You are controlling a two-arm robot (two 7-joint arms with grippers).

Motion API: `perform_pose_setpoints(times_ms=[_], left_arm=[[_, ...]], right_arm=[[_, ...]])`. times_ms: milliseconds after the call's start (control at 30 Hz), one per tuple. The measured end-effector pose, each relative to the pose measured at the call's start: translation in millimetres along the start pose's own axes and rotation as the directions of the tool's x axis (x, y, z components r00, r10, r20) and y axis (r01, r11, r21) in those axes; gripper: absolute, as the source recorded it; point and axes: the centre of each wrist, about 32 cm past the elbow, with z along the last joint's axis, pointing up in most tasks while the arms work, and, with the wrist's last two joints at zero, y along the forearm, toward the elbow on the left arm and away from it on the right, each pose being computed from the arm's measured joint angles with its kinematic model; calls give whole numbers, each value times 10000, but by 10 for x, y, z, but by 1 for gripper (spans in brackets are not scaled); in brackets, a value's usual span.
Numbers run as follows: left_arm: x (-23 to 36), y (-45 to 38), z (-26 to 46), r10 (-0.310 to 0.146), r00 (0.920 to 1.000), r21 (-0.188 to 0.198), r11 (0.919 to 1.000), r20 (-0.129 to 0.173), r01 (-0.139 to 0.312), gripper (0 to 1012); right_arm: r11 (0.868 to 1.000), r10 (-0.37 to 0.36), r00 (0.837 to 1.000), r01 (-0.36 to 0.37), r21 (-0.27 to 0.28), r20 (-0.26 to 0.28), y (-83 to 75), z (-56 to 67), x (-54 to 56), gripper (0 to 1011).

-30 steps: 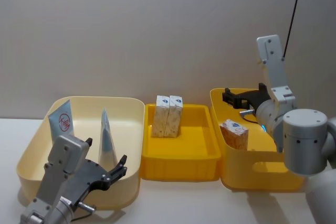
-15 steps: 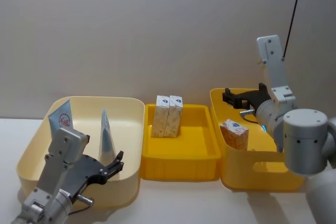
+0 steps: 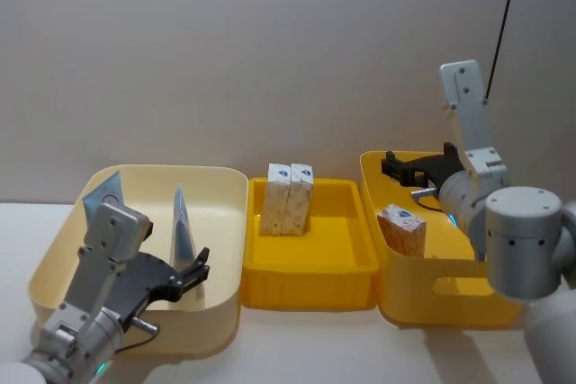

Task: Bimanual collaborative sorting of washing and personal care products

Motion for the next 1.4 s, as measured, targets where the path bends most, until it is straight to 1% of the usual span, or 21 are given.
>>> perform_pose_setpoints(times_ms=[400,667,767,800,833,867,900,967,1000,1033,1067,1133,1200,1233,1267,1367,1400], left_arm=[[83,-147,-3,-175,9998,-7,9998,43,175,1000],[112,-196,-2,-233,9997,-11,9997,81,233,996],[120,-208,-3,-247,9997,-2,9997,88,248,953],[123,-214,-2,-253,9996,-2,9997,93,253,914],[125,-216,-2,-256,9996,-6,9997,95,256,914],[126,-219,-1,-259,9996,-8,9997,96,259,868],[127,-221,-1,-261,9996,-8,9997,97,261,858],[129,-227,-1,-274,9996,-8,9996,100,274,781],[132,-231,1,-276,9996,-12,9996,105,276,781],[132,-231,1,-276,9996,-12,9996,105,276,736],[133,-232,1,-279,9996,-12,9996,106,279,728],[136,-237,1,-285,9995,-10,9996,109,286,618],[137,-239,0,-290,9995,-7,9996,109,290,585],[137,-239,-1,-290,9995,-5,9996,110,291,558],[138,-241,-2,-292,9995,-2,9996,112,292,499],[140,-243,0,-292,9995,-4,9996,117,293,439],[141,-245,1,-294,9995,-6,9996,118,294,377]], right_arm=[[10000,-2,10000,2,0,0,0,0,0,1001],[10000,-2,10000,2,1,-1,0,0,0,1001],[10000,-1,10000,1,0,0,0,0,0,1001],[10000,0,10000,0,0,-1,0,0,0,1001],[10000,-1,10000,1,0,-1,0,0,0,1001],[10000,-2,10000,2,0,0,0,0,0,1001],[10000,-2,10000,2,0,0,0,0,0,1001],[10000,-1,10000,1,1,0,0,0,0,1001],[10000,-1,10000,1,0,0,0,0,0,1001],[10000,-1,10000,1,1,0,0,0,0,1001],[10000,-2,10000,2,0,0,0,0,0,1001],[10000,-1,10000,1,0,-1,0,0,0,1001],[10000,-2,10000,2,0,0,0,0,0,1001],[10000,-1,10000,1,1,-1,0,0,0,1001],[10000,-1,10000,1,0,0,0,0,0,1001],[10000,-2,10000,2,0,0,0,0,0,1001],[10000,-1,10000,1,0,0,0,0,0,1001]])
